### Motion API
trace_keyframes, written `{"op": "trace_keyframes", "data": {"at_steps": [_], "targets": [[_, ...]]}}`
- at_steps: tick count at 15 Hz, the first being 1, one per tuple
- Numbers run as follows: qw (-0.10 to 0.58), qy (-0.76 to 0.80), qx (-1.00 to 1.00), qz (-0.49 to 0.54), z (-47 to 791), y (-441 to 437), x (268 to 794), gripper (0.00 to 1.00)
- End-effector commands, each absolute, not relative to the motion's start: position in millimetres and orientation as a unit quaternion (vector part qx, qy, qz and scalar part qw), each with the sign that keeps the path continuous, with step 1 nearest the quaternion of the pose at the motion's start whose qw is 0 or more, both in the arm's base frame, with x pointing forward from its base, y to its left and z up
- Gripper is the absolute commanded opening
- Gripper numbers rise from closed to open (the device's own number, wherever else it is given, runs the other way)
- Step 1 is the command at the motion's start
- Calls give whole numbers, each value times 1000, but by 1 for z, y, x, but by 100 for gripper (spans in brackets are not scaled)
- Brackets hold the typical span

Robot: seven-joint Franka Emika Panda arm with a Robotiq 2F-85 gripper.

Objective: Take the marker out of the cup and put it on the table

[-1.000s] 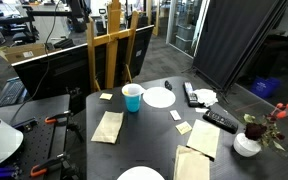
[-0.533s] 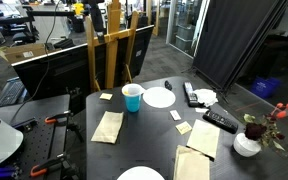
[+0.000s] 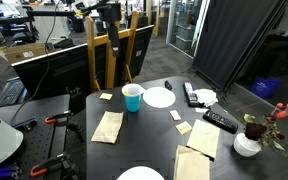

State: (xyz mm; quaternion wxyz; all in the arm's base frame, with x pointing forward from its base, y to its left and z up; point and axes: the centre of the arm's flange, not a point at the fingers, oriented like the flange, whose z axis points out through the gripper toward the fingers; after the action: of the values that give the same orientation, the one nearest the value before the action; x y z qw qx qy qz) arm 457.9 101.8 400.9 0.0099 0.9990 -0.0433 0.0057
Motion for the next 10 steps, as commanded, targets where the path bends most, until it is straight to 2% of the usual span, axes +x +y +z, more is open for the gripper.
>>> {"op": "trace_keyframes", "data": {"at_steps": [1, 10], "targets": [[7, -39, 999, 16, 380, 98, 483, 100], [-4, -44, 999, 29, 332, 95, 502, 100]]}}
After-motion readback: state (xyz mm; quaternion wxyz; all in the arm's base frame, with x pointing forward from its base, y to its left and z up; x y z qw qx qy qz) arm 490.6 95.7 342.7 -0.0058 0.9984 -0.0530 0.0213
